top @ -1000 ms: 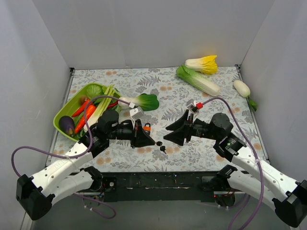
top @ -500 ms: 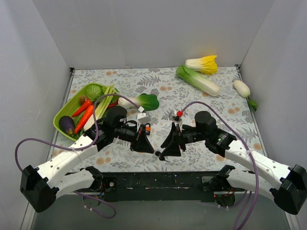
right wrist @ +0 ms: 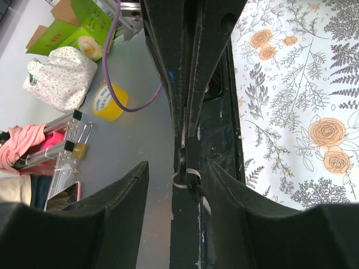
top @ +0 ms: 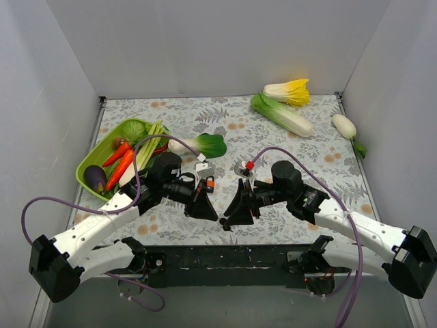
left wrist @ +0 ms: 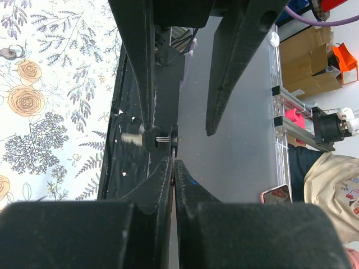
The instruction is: Unlock with the key
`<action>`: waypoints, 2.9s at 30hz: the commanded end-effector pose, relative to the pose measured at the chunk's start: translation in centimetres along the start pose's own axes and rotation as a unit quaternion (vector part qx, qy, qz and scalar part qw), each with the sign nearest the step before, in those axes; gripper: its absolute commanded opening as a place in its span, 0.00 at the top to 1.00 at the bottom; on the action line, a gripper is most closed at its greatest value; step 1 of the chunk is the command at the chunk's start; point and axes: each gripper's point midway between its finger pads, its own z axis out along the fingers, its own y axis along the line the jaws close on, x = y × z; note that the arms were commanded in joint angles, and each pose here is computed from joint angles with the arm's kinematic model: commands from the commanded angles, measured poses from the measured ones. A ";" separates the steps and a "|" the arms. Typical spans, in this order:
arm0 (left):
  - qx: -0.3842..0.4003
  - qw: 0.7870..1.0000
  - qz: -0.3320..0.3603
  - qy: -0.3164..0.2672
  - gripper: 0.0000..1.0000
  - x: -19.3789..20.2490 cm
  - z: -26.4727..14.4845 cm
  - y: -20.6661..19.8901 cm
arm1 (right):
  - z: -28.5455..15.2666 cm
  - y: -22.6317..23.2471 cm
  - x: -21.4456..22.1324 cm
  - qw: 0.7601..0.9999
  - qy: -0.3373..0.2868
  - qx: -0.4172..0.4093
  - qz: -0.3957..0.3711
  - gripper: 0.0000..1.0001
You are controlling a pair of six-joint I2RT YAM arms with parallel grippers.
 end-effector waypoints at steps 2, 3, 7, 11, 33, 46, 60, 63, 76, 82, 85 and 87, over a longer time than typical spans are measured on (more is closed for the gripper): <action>0.015 1.000 0.023 -0.010 1.00 -1.2 -0.2 -1.0 | 0.5 0.7 -0.6 1.000 -0.014 -0.023 -0.016 0.50; 0.014 1.000 0.024 -0.010 1.00 -1.2 -0.2 -1.0 | 0.6 0.6 -0.5 1.000 -0.013 -0.023 -0.014 0.51; 0.014 1.000 0.022 -0.009 1.00 -1.0 -0.1 -0.8 | 0.8 0.3 -0.1 1.000 -0.010 -0.017 -0.011 0.56; 0.014 1.000 0.022 -0.010 1.00 -0.9 -0.1 -0.8 | 0.9 0.1 0.3 1.000 -0.008 -0.013 -0.006 0.58; 0.002 0.999 0.025 -0.022 1.00 -1.0 0.1 -0.1 | 0.9 -0.4 0.0 1.000 -0.029 0.002 -0.008 0.99; -0.160 0.966 0.043 -0.197 0.04 -6.2 -2.0 4.0 | -1.6 -4.6 -2.4 0.976 -0.139 0.165 0.001 0.99; -0.249 0.921 0.009 -0.300 0.02 -8.7 -4.8 6.6 | -7.3 -7.1 -5.7 0.914 -0.241 0.326 0.000 0.99; -0.258 0.920 0.013 -0.296 0.02 -9.0 -5.0 6.6 | -9.1 -7.2 -6.0 0.897 -0.253 0.363 -0.003 0.99; -0.397 0.898 -0.063 -0.178 0.02 -6.6 -3.5 15.7 | -11.3 -6.4 -5.4 0.882 -0.271 0.386 0.011 0.99; -0.453 0.880 -0.076 -0.119 0.02 -5.5 -3.2 19.7 | -11.7 -6.5 -4.6 0.879 -0.271 0.392 0.019 0.99; -0.483 0.868 -0.073 -0.082 0.02 -5.2 -3.4 21.4 | -11.8 -6.5 -4.2 0.880 -0.268 0.392 0.022 0.99; -0.491 0.866 -0.081 -0.044 0.02 -4.1 -2.8 22.7 | -11.7 -6.7 -3.8 0.880 -0.263 0.394 0.025 0.99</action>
